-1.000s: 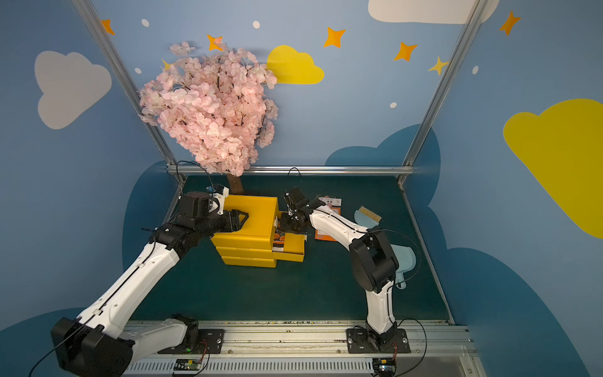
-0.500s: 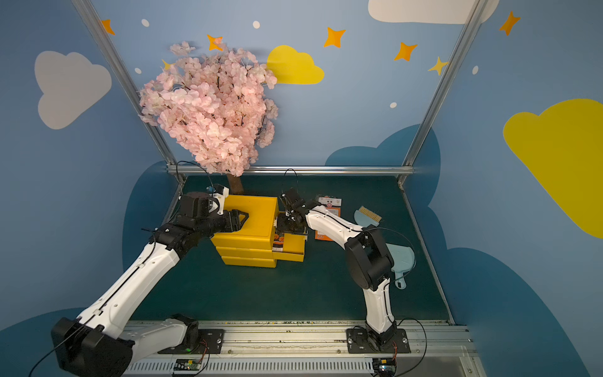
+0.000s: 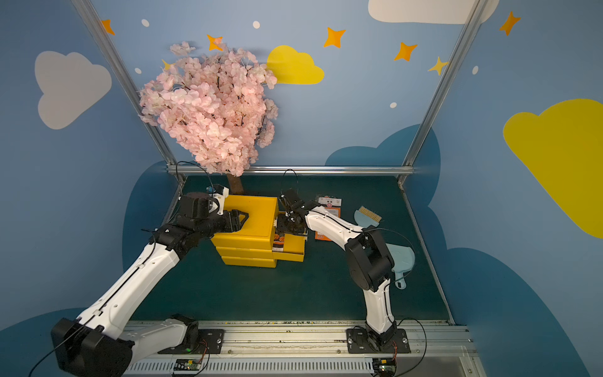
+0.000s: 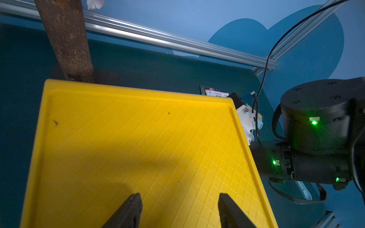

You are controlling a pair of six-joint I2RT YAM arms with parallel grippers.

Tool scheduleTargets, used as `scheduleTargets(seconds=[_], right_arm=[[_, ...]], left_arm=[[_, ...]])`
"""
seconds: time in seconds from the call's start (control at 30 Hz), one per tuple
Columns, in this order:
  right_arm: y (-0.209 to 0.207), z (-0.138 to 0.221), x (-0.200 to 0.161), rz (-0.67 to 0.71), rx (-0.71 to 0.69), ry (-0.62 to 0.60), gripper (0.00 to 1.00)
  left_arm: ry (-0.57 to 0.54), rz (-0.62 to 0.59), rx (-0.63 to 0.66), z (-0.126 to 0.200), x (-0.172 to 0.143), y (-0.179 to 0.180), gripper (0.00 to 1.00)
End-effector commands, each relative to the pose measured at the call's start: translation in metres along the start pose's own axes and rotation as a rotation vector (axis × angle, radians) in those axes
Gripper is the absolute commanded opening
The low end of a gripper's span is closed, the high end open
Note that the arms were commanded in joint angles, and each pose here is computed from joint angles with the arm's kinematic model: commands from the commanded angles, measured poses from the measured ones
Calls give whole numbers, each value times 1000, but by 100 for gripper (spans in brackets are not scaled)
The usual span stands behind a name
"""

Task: Take the seed bags out of the drawer
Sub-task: Pick up the seed packet from the drawer.

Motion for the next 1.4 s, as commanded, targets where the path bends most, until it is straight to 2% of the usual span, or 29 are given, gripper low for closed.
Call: scheduleTargets(seconds=[0.0,0.3,0.53,0.67,0.77,0.9,1.37], right_arm=[[-3,7,-11,7,-40,25,31],[-6,6,-13,10,-59,29,31],[-5,-8,-17,-35,19,48,30],[-6,-12,-18,-71,75,40,25],[-10,-10,-18,-96,107,26,16],[-15,-2,-15,-112,129,0,0],[-16,58,2,-55,131,-75,0]], left_arm=[[327,107,121,-16,-63,28,67],[327,107,119,-16,-63,28,67],[329,107,124,-17,-64,29,67],[334,107,125,-18,-64,29,67],[333,106,126,-18,-64,29,67],[335,106,127,-18,-64,29,67],[332,107,133,-18,-63,30,67]])
Point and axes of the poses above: each gripper's point midway between its finger pads, its own z axis back along the fingers, its own y axis along the line the jaws close on, x = y × z, the point moved 8 cm from there along z, back along the fingers, and after that the axes turned 3 degrees about z, right-handed, at the moved point
